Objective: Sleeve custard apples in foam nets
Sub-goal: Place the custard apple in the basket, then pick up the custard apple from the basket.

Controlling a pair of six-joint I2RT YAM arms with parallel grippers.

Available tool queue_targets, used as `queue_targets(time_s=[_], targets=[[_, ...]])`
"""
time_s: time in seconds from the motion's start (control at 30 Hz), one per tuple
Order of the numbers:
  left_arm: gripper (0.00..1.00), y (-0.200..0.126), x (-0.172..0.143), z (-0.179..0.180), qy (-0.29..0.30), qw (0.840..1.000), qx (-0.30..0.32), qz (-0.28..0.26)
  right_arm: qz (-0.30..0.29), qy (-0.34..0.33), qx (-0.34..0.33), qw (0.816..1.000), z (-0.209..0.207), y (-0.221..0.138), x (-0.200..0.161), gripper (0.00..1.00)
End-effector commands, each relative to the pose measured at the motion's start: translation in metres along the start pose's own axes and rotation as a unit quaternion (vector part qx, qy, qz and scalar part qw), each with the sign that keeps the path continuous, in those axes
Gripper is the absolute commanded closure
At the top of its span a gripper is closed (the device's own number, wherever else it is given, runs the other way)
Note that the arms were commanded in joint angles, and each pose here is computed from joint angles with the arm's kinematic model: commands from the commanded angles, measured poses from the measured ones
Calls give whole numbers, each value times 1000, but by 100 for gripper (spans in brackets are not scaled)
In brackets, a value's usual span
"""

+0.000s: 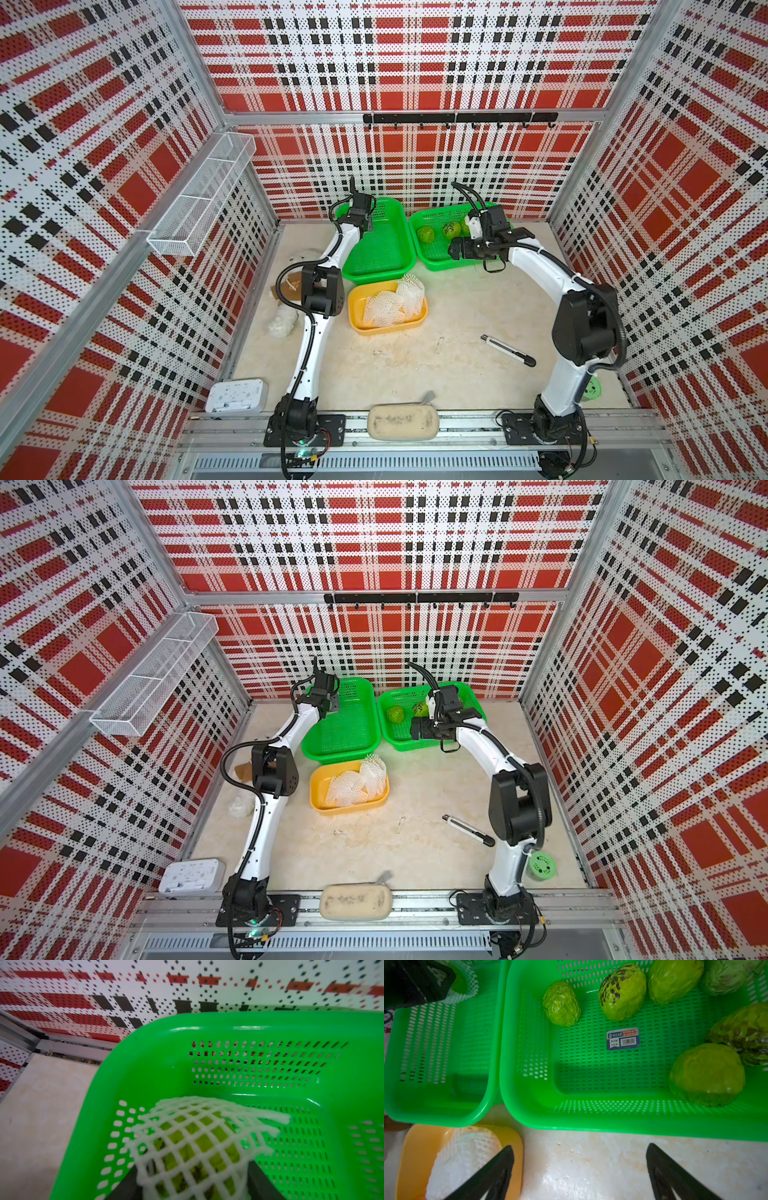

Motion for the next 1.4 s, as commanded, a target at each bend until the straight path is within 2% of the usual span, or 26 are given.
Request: queue_targets(time_s=[0.0, 0.03, 0.1, 0.13, 0.17, 0.33, 0.47, 0.67, 1.0, 1.03, 1.37], targets=[[51, 2, 10, -9, -10, 999, -21, -22, -35, 12, -9, 999, 2, 6, 27, 0], [43, 0, 13, -9, -9, 999, -22, -26, -38, 17, -17, 999, 0, 11, 32, 0], [16, -6, 21, -10, -9, 999, -34, -36, -44, 25, -26, 998, -5, 19, 42, 0], [7, -11, 26, -8, -11, 998, -36, -42, -44, 31, -32, 998, -8, 24, 46, 0], [1, -16, 30, -8, -10, 998, -39, -47, -46, 35, -34, 998, -9, 29, 50, 0], [1, -49, 51, 1, -17, 995, -53, -77, -48, 46, -45, 997, -14, 56, 66, 1], [1, -74, 54, 10, -31, 994, -71, -73, -48, 59, -44, 996, -14, 76, 76, 2], [1, -140, 48, 5, -35, 986, -134, -95, -69, 99, -26, 992, -11, 104, 93, 3], [1, -234, -36, -2, -45, 978, -184, -86, -81, 165, -9, 983, -14, 151, 105, 4], [1, -249, -46, -17, -28, 976, -196, -85, -82, 170, -11, 982, -16, 156, 104, 4], [1, -349, -128, -38, 32, 965, -245, -93, -121, 193, -24, 973, -32, 178, 116, 7]])
Point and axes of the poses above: each gripper's point midway between its finger pads, its own y axis out along the fingers, its own z axis along the line the jaws close on, x = y × z, the point moved 1 cm from there along -y, back along the fingers, and after that the axes turned 13 degrees about y, right-handed, at the moved point
